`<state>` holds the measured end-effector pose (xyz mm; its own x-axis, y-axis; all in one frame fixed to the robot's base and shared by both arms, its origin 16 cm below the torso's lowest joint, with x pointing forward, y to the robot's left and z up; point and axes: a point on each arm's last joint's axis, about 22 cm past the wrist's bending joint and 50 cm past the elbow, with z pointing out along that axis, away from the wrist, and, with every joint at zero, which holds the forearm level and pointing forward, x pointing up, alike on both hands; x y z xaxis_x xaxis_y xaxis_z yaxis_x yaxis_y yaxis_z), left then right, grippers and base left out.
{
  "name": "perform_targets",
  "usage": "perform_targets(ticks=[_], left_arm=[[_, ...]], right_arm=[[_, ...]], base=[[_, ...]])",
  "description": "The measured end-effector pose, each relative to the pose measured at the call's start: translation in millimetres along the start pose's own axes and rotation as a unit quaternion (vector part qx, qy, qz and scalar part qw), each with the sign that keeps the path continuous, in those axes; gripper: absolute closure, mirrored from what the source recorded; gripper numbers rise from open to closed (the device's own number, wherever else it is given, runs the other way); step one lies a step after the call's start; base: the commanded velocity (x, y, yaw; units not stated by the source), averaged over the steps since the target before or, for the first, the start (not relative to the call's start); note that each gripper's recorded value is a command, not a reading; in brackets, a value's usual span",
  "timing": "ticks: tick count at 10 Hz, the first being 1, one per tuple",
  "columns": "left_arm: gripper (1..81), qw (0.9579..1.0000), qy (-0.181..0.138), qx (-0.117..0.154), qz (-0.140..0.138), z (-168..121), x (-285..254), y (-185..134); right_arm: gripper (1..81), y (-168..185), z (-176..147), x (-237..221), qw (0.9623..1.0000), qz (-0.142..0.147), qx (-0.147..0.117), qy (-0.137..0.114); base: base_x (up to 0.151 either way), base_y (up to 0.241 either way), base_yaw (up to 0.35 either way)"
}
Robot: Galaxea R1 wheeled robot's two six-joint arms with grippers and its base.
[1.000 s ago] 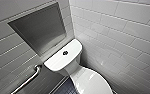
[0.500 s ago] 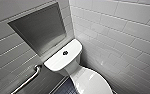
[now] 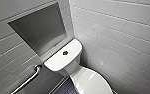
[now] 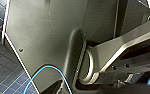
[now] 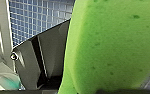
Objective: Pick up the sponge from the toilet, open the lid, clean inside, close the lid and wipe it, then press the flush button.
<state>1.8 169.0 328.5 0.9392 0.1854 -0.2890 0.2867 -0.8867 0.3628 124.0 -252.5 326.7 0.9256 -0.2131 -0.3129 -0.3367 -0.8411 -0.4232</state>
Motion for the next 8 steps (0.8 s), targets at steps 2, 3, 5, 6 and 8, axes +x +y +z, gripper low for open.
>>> perform_targets(ticks=[2,3,5,6,8], left_arm=[[1.0,1.0000,-0.001,0.001,-0.002,-2,-3,0],[1.0,1.0000,-0.004,0.001,-0.003,-5,-8,0],[1.0,1.0000,-0.005,0.001,-0.003,-14,-18,3],[1.0,1.0000,0.002,-0.001,0.000,-18,-16,7],[1.0,0.9998,0.017,-0.008,0.007,-27,-16,17]], right_arm=[[81.1,-6,13,-32,0.9999,-0.010,0.001,-0.014],[81.1,1,12,-42,0.9997,-0.014,-0.009,-0.017],[81.1,2,9,-65,0.9994,-0.021,-0.017,-0.022],[81.1,-4,8,-72,0.9994,-0.026,-0.014,-0.019],[81.1,-8,1,-81,0.9990,-0.040,-0.018,-0.008]], base=[[0.000,0.000,0.000],[0.000,0.000,0.000],[0.000,0.000,0.000],[0.000,0.000,0.000],[0.000,0.000,0.000]])
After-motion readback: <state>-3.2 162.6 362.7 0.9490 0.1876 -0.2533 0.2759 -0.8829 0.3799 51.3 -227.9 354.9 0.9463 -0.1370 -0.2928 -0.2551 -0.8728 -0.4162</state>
